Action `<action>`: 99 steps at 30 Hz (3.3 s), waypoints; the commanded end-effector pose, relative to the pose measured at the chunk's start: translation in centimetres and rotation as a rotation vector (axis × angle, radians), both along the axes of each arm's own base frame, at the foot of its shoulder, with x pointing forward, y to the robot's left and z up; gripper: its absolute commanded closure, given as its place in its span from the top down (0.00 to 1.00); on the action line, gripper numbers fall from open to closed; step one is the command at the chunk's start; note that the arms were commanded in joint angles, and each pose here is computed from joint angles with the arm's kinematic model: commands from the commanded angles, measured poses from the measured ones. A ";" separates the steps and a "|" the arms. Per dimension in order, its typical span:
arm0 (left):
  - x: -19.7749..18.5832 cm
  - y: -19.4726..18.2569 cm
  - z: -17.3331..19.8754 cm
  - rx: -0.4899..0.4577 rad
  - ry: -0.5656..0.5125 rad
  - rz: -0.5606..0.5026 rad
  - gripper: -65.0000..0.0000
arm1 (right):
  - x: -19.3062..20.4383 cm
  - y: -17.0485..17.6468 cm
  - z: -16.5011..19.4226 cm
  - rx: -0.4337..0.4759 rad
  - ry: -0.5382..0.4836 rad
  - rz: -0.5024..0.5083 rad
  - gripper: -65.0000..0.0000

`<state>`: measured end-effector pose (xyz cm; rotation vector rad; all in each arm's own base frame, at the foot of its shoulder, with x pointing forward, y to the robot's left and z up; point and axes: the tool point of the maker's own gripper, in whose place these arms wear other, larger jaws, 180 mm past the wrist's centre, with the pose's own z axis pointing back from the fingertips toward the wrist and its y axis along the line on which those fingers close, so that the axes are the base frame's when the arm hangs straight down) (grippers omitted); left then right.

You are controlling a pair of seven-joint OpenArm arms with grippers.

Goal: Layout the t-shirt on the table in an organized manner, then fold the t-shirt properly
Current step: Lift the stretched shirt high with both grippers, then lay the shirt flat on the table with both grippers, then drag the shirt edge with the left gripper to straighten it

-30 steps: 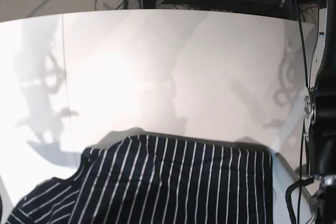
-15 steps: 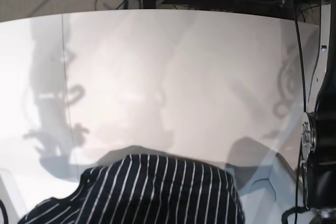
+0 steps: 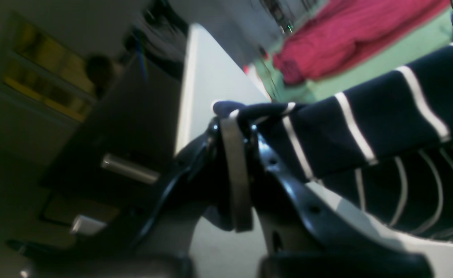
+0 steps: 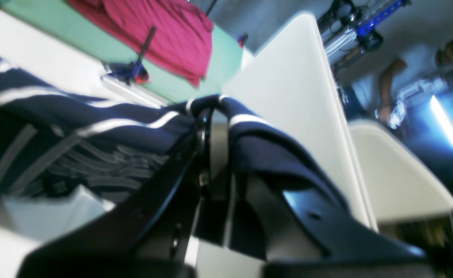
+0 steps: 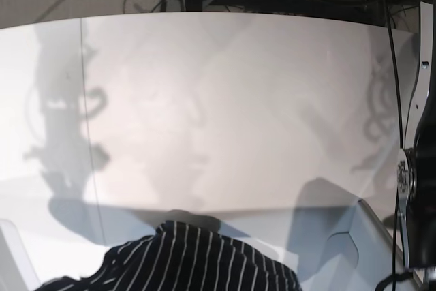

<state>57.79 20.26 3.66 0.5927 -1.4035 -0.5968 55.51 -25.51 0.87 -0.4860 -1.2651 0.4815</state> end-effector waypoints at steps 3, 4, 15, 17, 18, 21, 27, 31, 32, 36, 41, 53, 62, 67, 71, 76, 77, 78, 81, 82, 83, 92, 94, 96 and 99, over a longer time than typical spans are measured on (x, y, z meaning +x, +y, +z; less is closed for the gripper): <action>-1.0 0.8 0.3 0.023 -0.039 0.014 0.00 | -1.0 -1.2 -0.1 0.014 -0.021 -0.028 0.00; -1.3 0.9 -0.6 0.031 -0.030 0.014 0.00 | -1.3 -1.6 -1.3 0.026 -0.006 -0.037 0.00; -6.3 3.0 -10.1 0.053 0.107 0.096 0.00 | -7.0 -4.2 -11.7 0.054 0.169 -0.152 0.00; -7.8 3.6 -11.9 0.050 0.138 0.121 0.00 | -8.7 -4.5 -13.5 0.049 0.207 -0.179 0.00; -8.4 3.7 -12.7 0.050 0.150 0.129 0.00 | -9.5 -4.6 -14.2 0.046 0.220 -0.189 0.00; -11.0 4.3 -16.0 0.050 0.212 0.160 0.00 | -12.0 -4.7 -16.7 0.024 0.269 -0.209 0.00; -17.6 5.3 -24.7 0.051 0.392 0.195 0.00 | -19.2 -3.9 -23.5 0.062 0.421 -0.270 0.00; -22.7 7.0 -29.8 0.044 0.520 0.241 0.00 | -24.2 -3.1 -30.0 0.111 0.582 -0.290 0.00; -24.3 7.8 -31.2 0.041 0.560 0.264 0.00 | -25.5 -2.7 -31.5 0.127 0.624 -0.292 0.00; -28.9 9.3 -35.3 0.041 0.675 0.294 0.00 | -29.0 -1.0 -35.4 0.161 0.730 -0.272 0.00; -31.6 9.3 -37.9 0.047 0.737 0.266 0.00 | -31.3 0.4 -37.7 0.197 0.797 -0.266 0.00; -34.8 12.2 -43.2 -0.013 0.893 0.369 0.00 | -36.0 1.4 -43.2 0.251 0.989 -0.288 0.00; -37.1 12.4 -44.6 -0.006 0.952 0.379 0.00 | -38.8 3.6 -45.3 0.322 1.068 -0.293 0.01; -37.3 13.0 -44.3 -0.005 0.948 0.399 0.00 | -38.7 3.8 -44.0 0.312 1.063 -0.307 0.42; -38.2 15.2 -42.7 -0.013 0.910 0.469 0.27 | -37.6 1.9 -40.2 0.335 0.920 -0.389 0.80; -39.2 17.0 -40.2 -0.019 0.843 0.538 0.74 | -34.4 0.6 -38.6 0.375 0.796 -0.408 0.76; -39.1 17.4 -39.4 -0.019 0.821 0.551 0.78 | -33.4 0.6 -38.2 0.381 0.765 -0.398 0.75; -39.2 17.8 -38.7 -0.019 0.801 0.567 0.77 | -32.4 0.7 -37.7 0.387 0.733 -0.386 0.73; -38.9 18.4 -37.8 -0.044 0.762 0.596 0.69 | -29.5 0.9 -36.5 0.414 0.654 -0.353 0.63; -38.1 18.3 -37.7 -0.057 0.746 0.591 0.65 | -28.4 1.4 -36.7 0.426 0.650 -0.331 0.56; -37.2 18.1 -37.5 -0.069 0.726 0.586 0.59 | -27.4 2.1 -37.2 0.442 0.653 -0.306 0.47; -28.0 13.4 -44.5 -0.304 0.764 0.456 0.00 | -21.0 6.8 -45.0 0.611 0.775 -0.166 0.00; -26.5 11.9 -46.1 -0.352 0.753 0.399 0.00 | -20.3 7.6 -46.0 0.637 0.785 -0.152 0.00; -25.5 11.4 -47.1 -0.385 0.728 0.388 0.00 | -19.9 6.5 -46.5 0.636 0.782 -0.162 0.00; -24.7 11.1 -48.7 -0.421 0.699 0.420 0.00 | -19.6 5.7 -47.2 0.650 0.784 -0.174 0.00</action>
